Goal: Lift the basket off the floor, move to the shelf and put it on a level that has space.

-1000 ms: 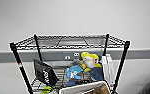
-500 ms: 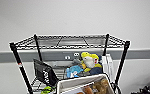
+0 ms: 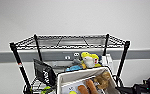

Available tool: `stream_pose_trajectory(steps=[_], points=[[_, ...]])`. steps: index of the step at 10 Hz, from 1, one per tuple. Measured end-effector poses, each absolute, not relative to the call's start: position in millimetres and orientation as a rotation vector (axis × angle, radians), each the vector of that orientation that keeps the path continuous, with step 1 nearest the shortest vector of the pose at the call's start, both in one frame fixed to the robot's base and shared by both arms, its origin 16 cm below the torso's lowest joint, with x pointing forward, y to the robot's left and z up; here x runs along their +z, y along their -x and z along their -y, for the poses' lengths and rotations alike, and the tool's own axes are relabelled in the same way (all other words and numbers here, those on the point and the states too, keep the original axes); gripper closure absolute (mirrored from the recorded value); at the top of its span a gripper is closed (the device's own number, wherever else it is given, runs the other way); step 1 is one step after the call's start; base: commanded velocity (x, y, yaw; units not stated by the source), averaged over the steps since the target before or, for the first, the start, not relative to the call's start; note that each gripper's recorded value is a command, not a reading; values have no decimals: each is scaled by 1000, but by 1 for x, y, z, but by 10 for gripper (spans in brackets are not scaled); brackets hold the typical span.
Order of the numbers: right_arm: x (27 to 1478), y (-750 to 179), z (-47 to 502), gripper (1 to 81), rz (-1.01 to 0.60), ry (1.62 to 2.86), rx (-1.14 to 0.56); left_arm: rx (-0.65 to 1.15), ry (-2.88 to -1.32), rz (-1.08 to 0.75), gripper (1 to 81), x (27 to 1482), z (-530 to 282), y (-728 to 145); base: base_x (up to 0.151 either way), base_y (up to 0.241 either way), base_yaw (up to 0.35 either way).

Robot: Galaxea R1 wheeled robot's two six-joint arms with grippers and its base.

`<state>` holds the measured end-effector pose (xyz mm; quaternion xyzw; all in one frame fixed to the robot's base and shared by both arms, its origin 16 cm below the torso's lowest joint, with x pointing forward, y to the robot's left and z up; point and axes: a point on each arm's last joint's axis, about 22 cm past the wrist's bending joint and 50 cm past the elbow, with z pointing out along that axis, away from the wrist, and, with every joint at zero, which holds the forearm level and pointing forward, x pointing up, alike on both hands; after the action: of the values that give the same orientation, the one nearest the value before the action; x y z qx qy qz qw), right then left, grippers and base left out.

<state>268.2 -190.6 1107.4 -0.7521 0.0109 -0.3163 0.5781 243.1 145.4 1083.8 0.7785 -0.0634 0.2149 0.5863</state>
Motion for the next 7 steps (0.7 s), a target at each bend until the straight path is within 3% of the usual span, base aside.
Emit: stream_pose_trajectory(steps=[7], points=[[1174,-251,183,811,49,1708,-748,537,-1779,221,811,1155,-146,-223,0,0,0]])
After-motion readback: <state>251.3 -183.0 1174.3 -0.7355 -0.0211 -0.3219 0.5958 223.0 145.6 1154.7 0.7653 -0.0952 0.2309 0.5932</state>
